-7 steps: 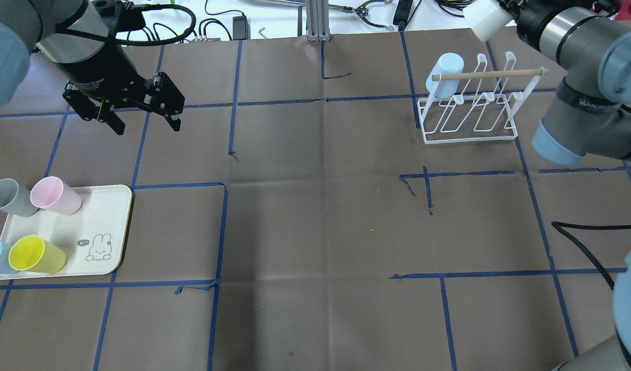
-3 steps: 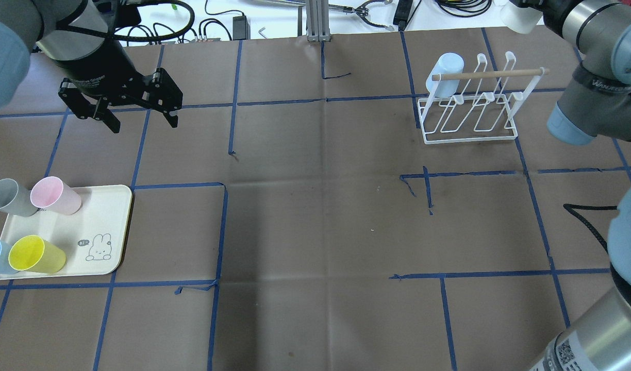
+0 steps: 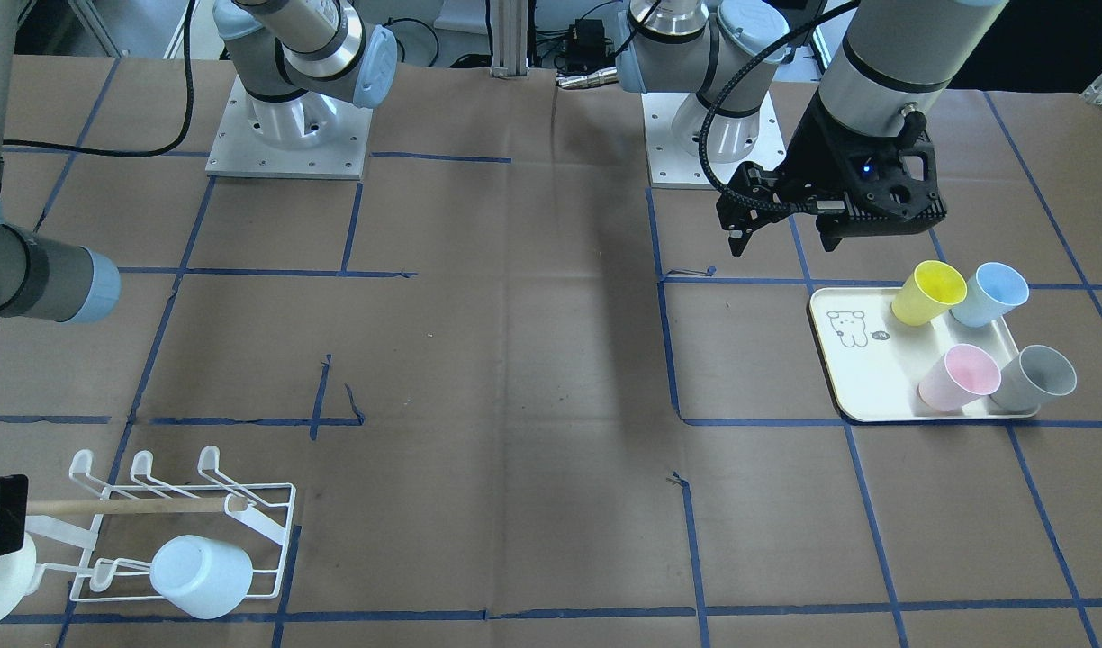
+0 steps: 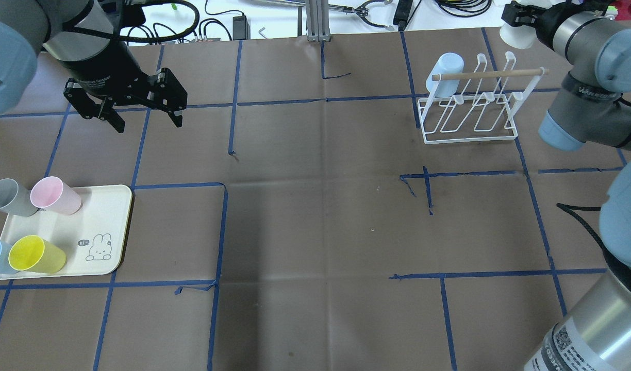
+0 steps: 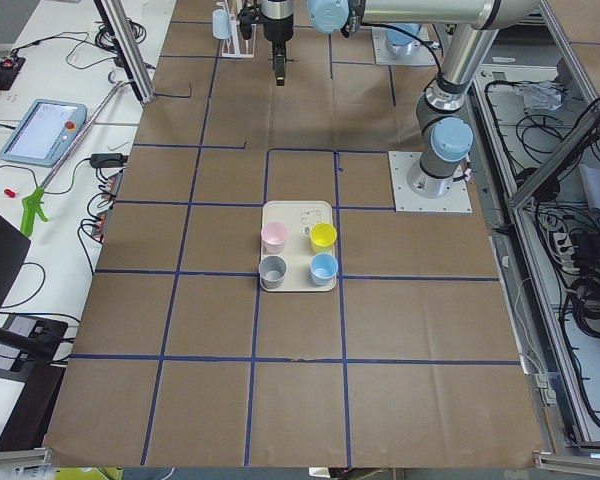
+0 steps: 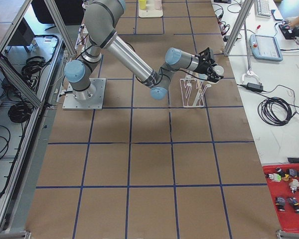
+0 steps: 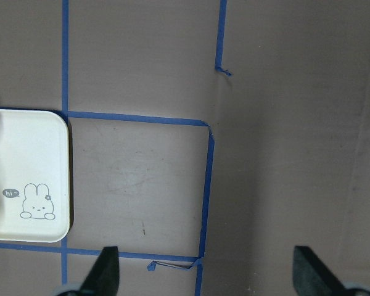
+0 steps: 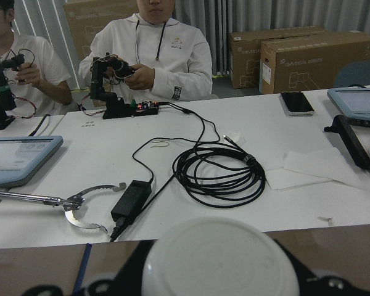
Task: Transfer IKEA cup to right arm and place on rack
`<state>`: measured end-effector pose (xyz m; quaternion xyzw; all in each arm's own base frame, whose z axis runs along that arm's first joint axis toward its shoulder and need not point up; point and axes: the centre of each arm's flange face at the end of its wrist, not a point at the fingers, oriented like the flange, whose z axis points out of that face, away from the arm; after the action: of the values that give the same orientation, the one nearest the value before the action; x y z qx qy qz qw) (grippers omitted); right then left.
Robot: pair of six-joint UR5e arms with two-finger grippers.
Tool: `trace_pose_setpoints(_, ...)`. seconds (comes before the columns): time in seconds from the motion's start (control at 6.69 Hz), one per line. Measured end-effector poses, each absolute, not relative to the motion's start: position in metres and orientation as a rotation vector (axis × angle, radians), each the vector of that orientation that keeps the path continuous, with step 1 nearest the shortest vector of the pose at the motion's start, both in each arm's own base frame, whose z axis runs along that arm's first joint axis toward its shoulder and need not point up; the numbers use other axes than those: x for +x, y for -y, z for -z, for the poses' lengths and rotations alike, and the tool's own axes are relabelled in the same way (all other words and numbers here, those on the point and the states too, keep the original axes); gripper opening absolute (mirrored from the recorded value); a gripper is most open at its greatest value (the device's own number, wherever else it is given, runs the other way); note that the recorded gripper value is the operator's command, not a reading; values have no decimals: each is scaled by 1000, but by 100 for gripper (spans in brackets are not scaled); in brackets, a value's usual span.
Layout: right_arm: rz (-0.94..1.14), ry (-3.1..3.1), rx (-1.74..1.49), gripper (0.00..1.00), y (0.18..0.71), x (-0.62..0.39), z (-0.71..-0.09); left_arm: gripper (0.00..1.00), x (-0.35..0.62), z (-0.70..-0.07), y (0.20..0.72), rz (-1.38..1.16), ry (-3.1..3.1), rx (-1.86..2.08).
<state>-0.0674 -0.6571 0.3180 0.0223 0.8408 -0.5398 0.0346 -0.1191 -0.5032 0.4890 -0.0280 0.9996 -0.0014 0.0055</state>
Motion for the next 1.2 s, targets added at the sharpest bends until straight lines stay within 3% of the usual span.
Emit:
trace_pose_setpoints(0.45, 1616, -2626, 65, 9, 661, -75, -292, 100, -125, -490, 503, 48, -3128, -46)
trace_pose_setpoints(0.6, 1601, -2644, 77, 20, 662, -77, -284, 100, -119, -491, 504, 56, -3128, -43)
trace_pose_setpoints(0.75, 1587, -2666, 94, 99, 660, -78, -277, 100, -113, -491, 505, 60, -3128, -52)
trace_pose_setpoints(1.2, 1548, -2681, 126, 100, 657, -78, -267, 100, -111, -493, 504, 67, -3131, -62)
